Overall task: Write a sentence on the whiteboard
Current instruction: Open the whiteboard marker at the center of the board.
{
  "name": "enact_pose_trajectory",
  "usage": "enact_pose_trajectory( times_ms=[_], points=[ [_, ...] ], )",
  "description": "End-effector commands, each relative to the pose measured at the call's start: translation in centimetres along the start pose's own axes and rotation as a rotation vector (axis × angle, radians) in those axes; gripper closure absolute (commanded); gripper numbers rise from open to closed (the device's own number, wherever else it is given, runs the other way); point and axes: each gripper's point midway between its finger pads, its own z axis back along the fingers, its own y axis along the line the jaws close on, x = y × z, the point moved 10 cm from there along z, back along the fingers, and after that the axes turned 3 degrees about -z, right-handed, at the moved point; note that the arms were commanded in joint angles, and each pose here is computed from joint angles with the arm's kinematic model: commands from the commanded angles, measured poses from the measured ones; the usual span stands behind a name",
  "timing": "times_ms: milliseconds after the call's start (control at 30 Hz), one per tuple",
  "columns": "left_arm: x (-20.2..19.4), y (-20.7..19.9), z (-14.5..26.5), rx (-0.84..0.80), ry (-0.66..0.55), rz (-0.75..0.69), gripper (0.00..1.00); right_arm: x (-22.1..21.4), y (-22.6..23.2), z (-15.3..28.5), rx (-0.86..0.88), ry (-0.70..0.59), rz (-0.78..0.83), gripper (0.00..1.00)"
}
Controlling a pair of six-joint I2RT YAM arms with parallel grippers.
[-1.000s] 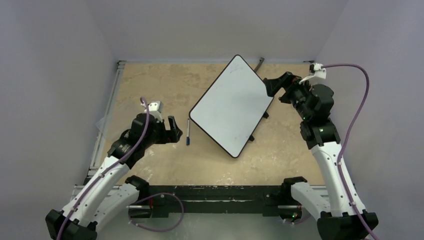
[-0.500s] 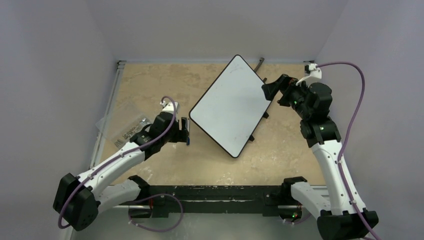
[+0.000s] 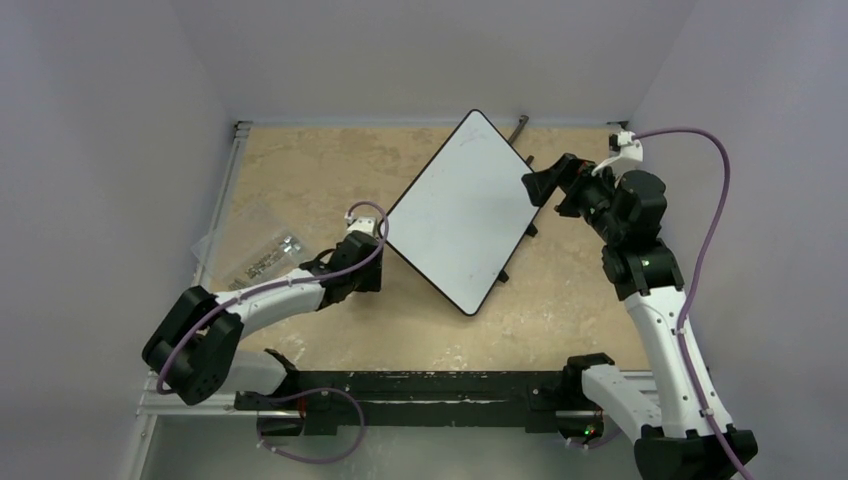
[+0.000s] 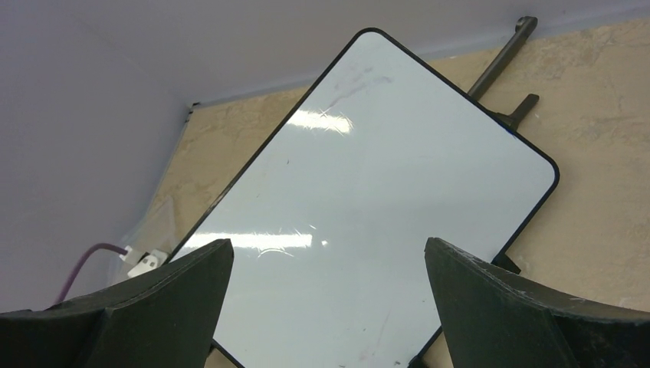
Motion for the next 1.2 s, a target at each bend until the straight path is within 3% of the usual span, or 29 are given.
enact_pose_trajectory(
  times_ms=[0, 167, 333, 433, 600, 1167],
  points=[
    [1.1, -1.0, -1.0, -0.006, -0.055, 0.058, 0.50, 0.1, 0.5, 0.5, 0.056, -0.009, 0.028, 0.01],
    [0.1, -1.5, -2.1, 0.024, -0.013, 0.055, 0.58, 0.2, 0.5, 0.6, 0.056, -0.008, 0.038, 0.01],
    [-1.3, -1.4, -3.3, 0.076, 0.045, 0.075, 0.79, 0.1, 0.5, 0.6, 0.059, -0.006, 0.041, 0.01],
    [-2.3, -1.5, -3.7, 0.086, 0.075, 0.081, 1.00, 0.0, 0.4, 0.5, 0.059, 0.000, 0.040, 0.01],
    [-2.1, -1.3, -2.4, 0.086, 0.055, 0.087, 1.00, -0.1, 0.6, 0.4, 0.081, 0.016, 0.039, 0.01],
    [0.7, 1.7, 8.6, -0.012, -0.145, 0.169, 1.00, -1.2, 2.6, -0.8, 0.308, 0.140, -0.026, 0.01]
  ],
)
